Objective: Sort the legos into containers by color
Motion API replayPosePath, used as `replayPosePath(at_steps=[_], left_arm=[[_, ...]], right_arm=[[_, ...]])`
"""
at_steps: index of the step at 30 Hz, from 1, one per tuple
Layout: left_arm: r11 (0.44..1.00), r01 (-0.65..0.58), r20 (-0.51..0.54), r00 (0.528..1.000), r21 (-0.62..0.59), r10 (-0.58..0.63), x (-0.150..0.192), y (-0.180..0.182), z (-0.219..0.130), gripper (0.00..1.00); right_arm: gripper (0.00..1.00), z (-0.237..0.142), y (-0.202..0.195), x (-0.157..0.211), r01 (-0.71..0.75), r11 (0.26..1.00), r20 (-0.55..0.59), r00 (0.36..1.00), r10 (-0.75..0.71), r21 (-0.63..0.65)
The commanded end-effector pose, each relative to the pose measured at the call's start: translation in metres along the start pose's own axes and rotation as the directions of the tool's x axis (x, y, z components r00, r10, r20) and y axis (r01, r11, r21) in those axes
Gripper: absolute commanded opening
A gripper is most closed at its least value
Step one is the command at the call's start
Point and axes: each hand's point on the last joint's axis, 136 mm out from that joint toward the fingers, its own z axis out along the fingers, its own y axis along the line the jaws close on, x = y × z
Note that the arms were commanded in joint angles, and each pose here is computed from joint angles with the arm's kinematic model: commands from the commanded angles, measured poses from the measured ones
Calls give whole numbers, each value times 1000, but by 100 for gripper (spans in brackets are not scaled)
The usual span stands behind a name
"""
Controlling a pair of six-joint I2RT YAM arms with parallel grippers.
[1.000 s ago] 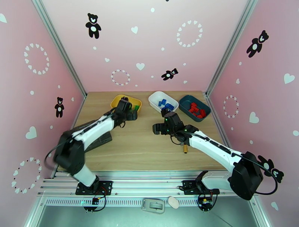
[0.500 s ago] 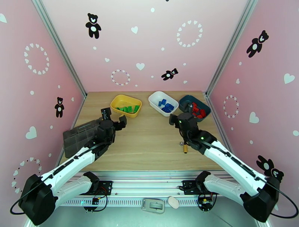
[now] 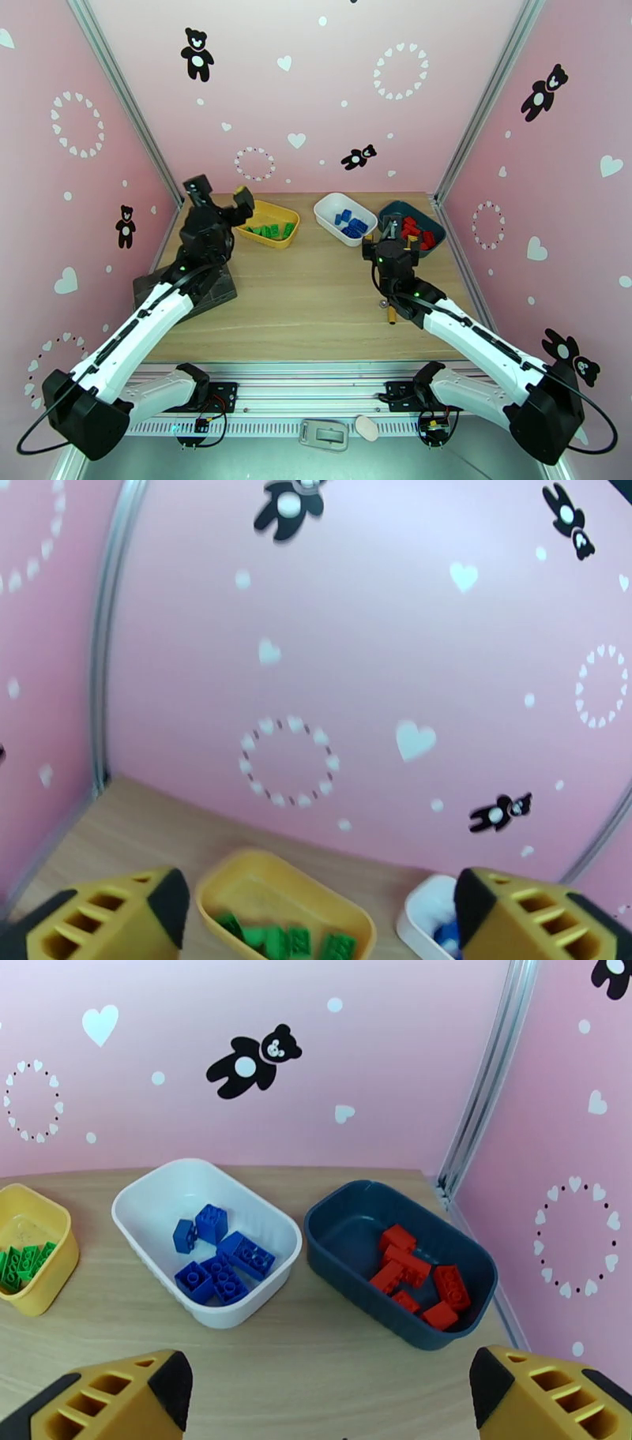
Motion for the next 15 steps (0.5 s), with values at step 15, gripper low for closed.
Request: replayPosePath(at_steps=[15], left_arm=[[909, -281, -295, 937, -308, 190, 168, 165, -4, 98]], right_arm=[[99, 50, -69, 96, 73, 980, -117, 992, -51, 187]])
